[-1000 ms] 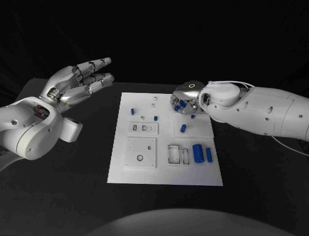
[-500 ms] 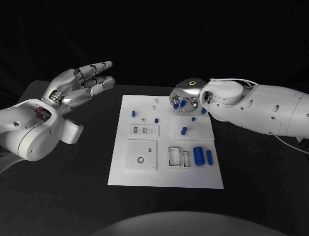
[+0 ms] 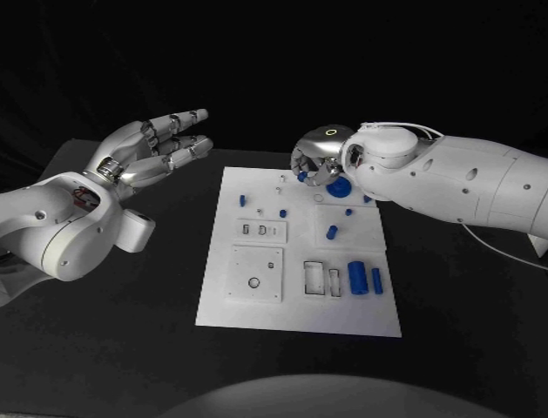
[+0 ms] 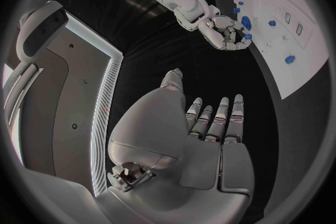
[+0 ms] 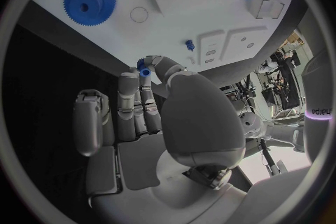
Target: Assemble the parts on the task board
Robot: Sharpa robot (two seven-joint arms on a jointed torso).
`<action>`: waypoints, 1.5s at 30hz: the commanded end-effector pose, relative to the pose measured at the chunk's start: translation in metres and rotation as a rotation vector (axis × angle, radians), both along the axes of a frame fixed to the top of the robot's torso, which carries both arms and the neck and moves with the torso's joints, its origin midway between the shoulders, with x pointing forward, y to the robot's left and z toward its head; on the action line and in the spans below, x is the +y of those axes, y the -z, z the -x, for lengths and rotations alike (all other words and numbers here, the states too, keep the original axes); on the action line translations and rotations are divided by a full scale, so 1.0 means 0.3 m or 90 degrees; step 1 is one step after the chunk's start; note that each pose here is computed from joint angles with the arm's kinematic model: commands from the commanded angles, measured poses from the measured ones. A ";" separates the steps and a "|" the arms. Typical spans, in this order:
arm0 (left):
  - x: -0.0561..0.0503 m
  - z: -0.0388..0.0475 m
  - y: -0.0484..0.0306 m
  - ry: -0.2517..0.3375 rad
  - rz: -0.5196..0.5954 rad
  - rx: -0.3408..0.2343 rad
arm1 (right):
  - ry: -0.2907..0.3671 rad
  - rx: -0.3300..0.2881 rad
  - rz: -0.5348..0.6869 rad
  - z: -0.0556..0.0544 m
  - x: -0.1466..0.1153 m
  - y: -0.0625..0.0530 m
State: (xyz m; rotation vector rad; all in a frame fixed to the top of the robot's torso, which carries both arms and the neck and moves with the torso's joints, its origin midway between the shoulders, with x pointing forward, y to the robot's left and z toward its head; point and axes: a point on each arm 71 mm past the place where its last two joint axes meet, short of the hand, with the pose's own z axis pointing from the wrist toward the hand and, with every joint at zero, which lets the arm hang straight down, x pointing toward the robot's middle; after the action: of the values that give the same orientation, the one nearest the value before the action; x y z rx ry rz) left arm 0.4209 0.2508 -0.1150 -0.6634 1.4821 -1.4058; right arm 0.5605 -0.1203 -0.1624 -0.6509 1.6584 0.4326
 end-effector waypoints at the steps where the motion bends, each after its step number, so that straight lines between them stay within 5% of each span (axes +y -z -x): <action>1: -0.013 0.000 -0.001 0.011 0.000 0.002 | 0.025 0.037 -0.007 -0.020 0.011 0.004; 15: -0.033 0.001 0.000 0.020 0.000 0.006 | 0.043 0.029 -0.006 -0.087 0.093 -0.009; 45: -0.037 -0.002 0.002 0.027 -0.005 0.009 | 0.044 0.046 0.008 -0.092 0.133 0.023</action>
State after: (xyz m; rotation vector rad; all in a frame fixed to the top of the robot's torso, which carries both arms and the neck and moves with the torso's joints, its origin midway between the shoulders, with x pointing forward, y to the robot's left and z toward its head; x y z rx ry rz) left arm 0.4224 0.2419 -0.1167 -0.6601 1.5137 -1.4136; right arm 0.5885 -0.0811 -0.1676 -0.5809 1.7340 0.4078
